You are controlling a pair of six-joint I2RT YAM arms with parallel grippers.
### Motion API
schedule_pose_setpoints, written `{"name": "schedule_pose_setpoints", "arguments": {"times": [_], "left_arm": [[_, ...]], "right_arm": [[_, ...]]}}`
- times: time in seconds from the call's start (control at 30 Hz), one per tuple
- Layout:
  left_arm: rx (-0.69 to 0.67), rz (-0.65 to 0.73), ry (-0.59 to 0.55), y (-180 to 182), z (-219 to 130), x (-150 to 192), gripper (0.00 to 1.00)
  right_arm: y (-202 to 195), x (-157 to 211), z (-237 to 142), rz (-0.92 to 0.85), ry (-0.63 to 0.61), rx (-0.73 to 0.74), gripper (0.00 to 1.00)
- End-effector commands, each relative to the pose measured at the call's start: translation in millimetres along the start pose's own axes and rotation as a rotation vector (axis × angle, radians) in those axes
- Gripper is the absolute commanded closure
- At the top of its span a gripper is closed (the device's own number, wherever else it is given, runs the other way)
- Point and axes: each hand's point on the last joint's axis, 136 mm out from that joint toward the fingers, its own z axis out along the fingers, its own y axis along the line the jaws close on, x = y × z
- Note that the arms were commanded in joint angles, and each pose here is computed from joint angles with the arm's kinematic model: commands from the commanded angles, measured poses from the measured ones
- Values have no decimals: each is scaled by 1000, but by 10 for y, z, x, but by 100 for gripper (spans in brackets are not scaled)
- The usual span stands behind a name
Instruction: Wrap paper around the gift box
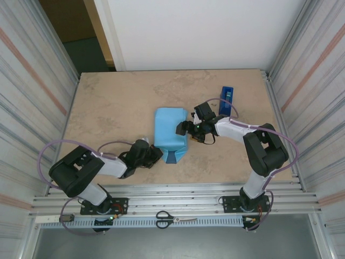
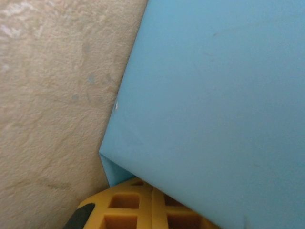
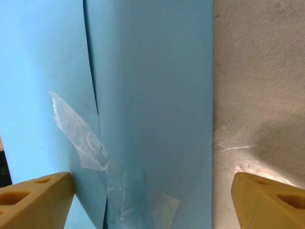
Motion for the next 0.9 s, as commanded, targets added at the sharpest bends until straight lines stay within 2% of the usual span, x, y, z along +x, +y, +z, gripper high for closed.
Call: {"name": "schedule_pose_setpoints", "arguments": {"times": [0.0,0.37,0.57,0.7,0.87], "left_arm": [[25,-19,-55,-64,29,-86,100],[56,-38,-68,-105,103,-71,100],[-16,-37,-49,-1,76,-7,100],[-110,-28,-35,126,13,27,100],[-114,-15,-34,168,-19,49,100]], "right_arm": [[-244,273,74,42,79,81,15],[-265,303,71,46,82,85,15],[-273,304,59,49,78,89,15],[-273,291,46,49,71,93,15],[-299,295,44,51,72,106,15]]}}
